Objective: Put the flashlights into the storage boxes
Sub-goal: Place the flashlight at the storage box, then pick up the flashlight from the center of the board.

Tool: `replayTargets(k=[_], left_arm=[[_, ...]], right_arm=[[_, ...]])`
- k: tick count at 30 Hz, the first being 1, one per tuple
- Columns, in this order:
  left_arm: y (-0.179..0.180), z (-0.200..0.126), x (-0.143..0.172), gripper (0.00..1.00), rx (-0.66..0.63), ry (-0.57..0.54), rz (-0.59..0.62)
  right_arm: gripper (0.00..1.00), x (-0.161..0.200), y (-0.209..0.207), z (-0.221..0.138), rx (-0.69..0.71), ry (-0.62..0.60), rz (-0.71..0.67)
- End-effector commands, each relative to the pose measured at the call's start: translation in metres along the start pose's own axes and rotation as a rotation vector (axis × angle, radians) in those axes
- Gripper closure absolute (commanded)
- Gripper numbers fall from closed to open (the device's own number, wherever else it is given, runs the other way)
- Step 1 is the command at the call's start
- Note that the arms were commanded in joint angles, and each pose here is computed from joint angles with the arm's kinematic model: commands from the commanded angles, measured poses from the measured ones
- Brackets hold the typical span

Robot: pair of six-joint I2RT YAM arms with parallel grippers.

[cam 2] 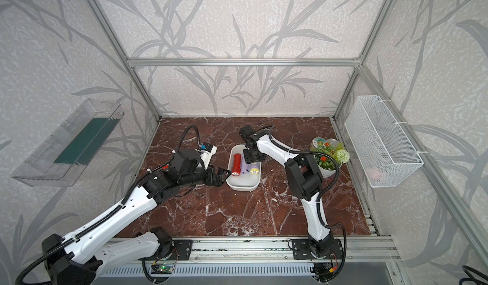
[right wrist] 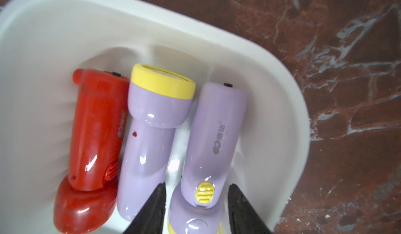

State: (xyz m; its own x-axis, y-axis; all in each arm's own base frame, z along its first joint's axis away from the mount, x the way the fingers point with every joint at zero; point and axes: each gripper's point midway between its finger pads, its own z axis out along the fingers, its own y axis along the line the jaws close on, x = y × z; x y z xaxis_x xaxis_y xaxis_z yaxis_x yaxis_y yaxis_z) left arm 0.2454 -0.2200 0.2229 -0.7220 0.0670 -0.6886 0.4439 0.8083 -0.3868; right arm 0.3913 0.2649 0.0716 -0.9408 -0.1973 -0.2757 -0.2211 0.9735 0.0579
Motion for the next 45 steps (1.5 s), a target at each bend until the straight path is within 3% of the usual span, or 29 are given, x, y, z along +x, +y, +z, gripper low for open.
replayTargets(k=[1, 12, 30, 39, 45], left_arm=[[-0.002, 0.001, -0.002, 0.01, 0.014, 0.0, -0.009], [-0.019, 0.018, -0.011, 0.01, 0.084, 0.029, -0.039], [-0.106, 0.079, -0.011, 0.01, 0.241, 0.174, 0.033], [-0.133, 0.095, -0.011, 0.02, 0.288, 0.214, 0.055], [-0.136, 0.097, -0.013, 0.01, 0.296, 0.214, 0.068]], right_arm=[[0.52, -0.006, 0.0, -0.034, -0.004, -0.062, -0.018], [0.49, 0.0, -0.038, -0.09, 0.104, -0.167, -0.045], [0.45, 0.074, -0.172, -0.069, 0.221, -0.1, 0.164], [0.3, 0.091, -0.205, -0.072, 0.238, -0.103, 0.245], [0.27, 0.101, -0.214, -0.063, 0.244, -0.073, 0.274]])
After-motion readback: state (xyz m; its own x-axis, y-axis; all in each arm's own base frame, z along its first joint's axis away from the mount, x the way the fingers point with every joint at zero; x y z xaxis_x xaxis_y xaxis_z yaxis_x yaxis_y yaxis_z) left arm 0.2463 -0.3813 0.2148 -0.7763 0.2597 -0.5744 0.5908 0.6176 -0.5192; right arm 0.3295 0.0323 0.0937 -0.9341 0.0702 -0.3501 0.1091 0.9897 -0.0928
